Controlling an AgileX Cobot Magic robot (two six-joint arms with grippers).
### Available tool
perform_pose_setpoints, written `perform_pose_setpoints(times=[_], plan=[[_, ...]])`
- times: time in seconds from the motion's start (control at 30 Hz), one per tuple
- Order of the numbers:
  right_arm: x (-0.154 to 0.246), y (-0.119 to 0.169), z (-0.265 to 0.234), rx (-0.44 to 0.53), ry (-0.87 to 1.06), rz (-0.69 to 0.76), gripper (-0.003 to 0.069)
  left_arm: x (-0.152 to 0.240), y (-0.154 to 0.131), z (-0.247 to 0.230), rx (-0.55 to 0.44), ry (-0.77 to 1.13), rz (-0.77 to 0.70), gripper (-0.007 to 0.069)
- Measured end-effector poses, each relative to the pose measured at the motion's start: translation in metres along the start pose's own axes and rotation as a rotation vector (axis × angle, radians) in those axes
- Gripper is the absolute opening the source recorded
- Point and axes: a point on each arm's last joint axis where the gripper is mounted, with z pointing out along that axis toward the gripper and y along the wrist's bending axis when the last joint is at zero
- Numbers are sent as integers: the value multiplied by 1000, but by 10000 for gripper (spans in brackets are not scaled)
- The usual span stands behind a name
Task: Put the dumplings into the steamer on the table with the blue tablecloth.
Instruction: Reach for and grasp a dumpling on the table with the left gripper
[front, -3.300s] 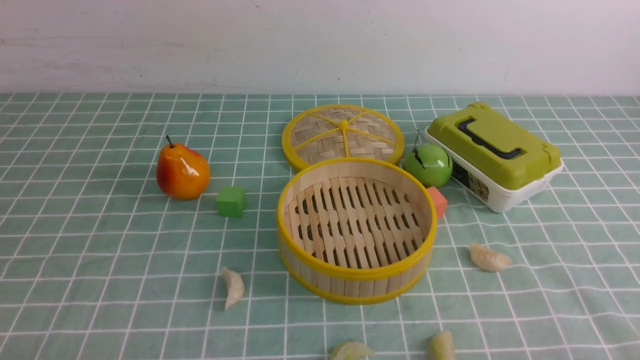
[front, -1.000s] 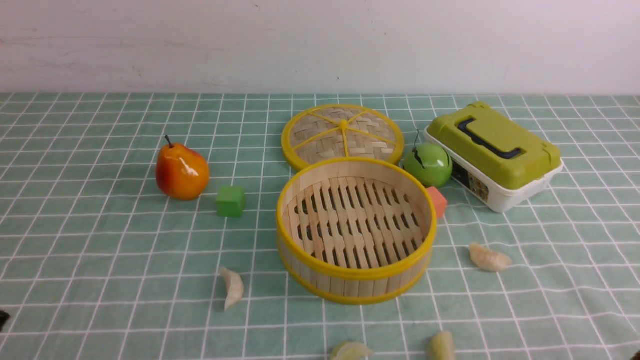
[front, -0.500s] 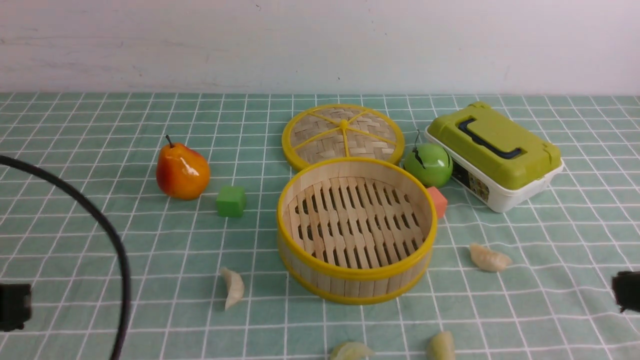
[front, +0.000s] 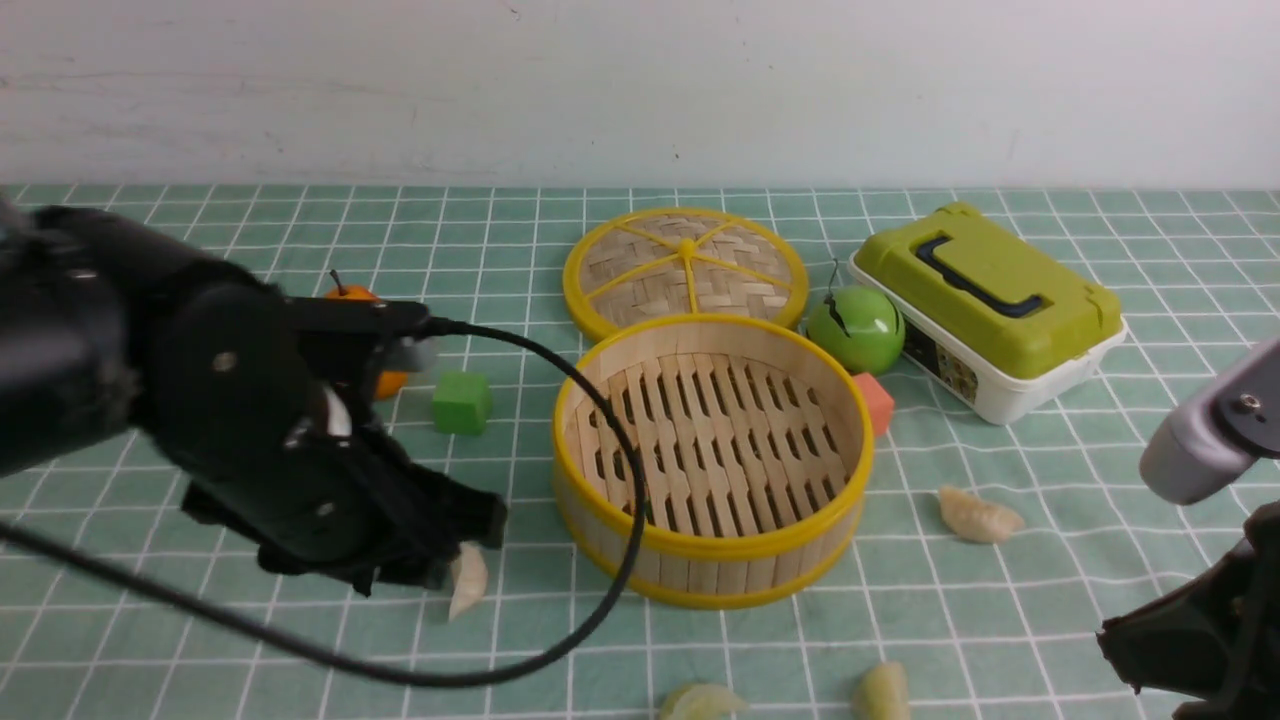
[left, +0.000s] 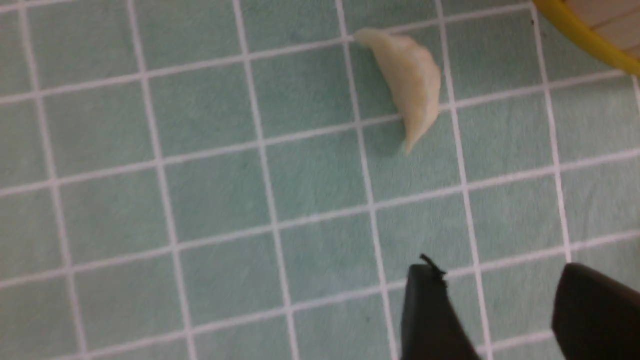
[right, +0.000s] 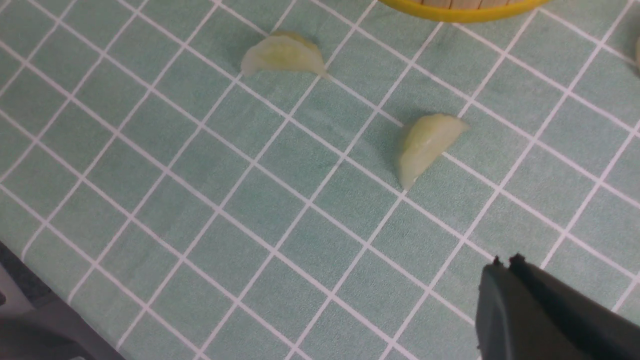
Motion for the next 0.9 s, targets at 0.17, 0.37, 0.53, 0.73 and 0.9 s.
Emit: perform_pose_setpoints(times=[0.17,0.37,0.53,0.73,0.9], plan=[[0,0,0,4,-3,-2,-11,-24,-12,63,-30,80,-43,533],[0,-2,0,18,2,-14,-6,-33,-15,105,-65,133,-78,486],[0,-2,0,21,2,-16,-2,-37,-15,108,-82,104,-77,301],[0,-2,0,22,0,-16,1,-39,-14,106,-94,111,-66,181],[0,-2,0,21,1,-16,3,-64,-35,46,-56,13,42,181]])
